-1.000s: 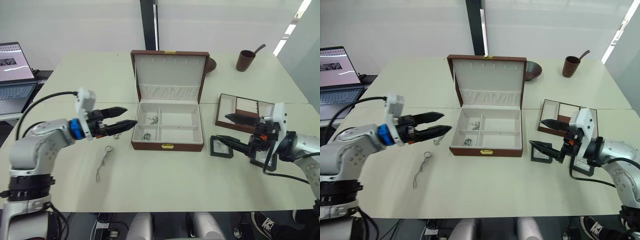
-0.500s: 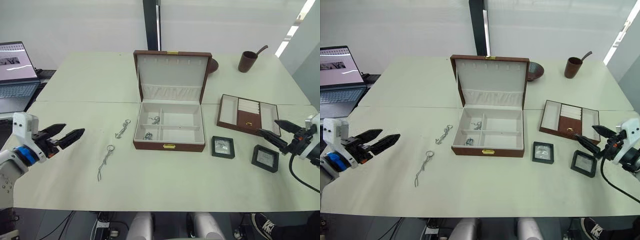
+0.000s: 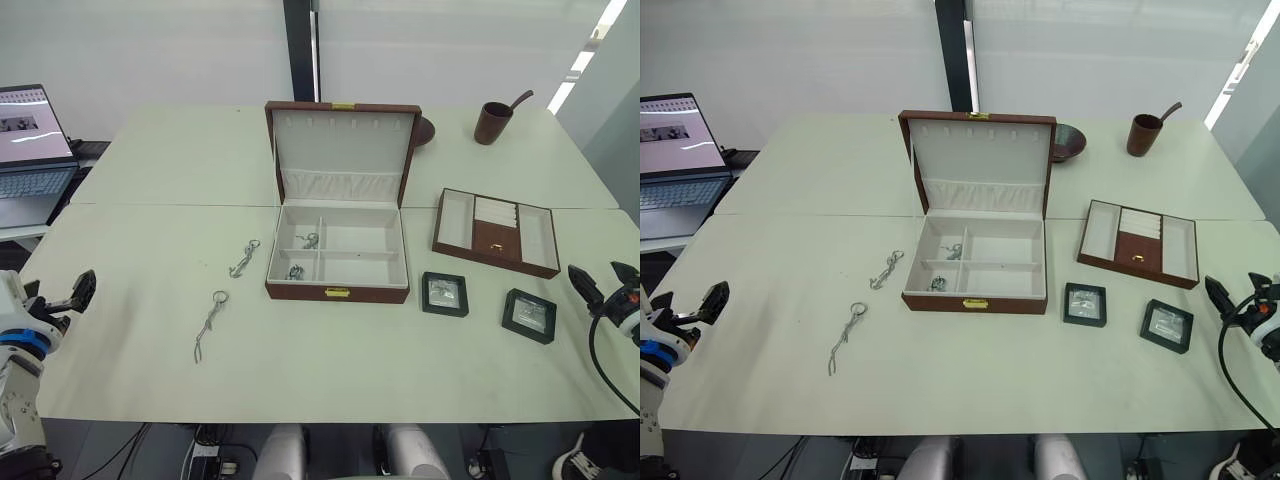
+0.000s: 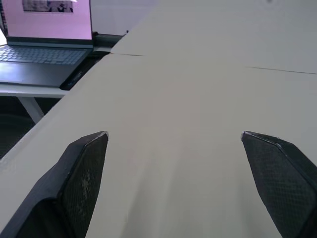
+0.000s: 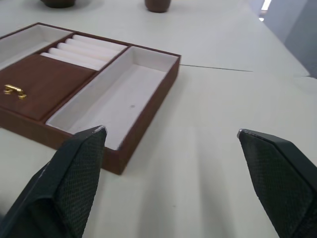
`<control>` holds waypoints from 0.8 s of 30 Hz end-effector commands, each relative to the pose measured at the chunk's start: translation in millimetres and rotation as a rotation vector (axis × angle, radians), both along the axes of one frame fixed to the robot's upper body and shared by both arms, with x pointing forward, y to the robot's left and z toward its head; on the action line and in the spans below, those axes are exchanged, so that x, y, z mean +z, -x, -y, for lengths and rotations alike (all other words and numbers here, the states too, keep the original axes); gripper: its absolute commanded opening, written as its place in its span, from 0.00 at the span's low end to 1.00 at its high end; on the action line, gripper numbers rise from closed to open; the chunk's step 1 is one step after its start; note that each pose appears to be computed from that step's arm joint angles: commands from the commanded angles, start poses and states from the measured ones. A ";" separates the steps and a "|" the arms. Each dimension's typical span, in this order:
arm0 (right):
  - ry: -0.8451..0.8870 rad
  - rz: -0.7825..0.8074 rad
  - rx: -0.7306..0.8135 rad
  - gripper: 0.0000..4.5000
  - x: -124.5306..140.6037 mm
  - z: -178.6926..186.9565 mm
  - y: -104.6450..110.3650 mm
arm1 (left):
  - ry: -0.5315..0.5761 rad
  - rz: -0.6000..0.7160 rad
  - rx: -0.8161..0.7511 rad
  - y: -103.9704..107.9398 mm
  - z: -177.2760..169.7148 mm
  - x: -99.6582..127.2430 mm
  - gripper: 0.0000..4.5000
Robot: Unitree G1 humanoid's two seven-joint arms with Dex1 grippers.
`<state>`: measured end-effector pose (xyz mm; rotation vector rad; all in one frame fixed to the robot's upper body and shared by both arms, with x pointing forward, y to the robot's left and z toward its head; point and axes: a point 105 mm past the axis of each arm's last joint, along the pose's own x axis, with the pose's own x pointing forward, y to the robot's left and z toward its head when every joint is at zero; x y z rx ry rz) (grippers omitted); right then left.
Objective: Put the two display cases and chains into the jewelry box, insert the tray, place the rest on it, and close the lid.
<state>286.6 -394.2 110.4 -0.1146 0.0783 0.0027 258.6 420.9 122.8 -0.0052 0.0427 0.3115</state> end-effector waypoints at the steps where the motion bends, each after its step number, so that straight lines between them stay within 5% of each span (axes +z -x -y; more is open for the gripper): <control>1: 0.027 0.064 -0.069 1.00 8.6 10.9 0.9 | -0.049 0.033 0.071 7.1 -7.7 4.5 0.99; 24: 0.018 0.086 -0.103 1.00 3.8 15.7 -1.6 | -0.046 0.041 0.063 -0.4 4.0 -2.8 0.99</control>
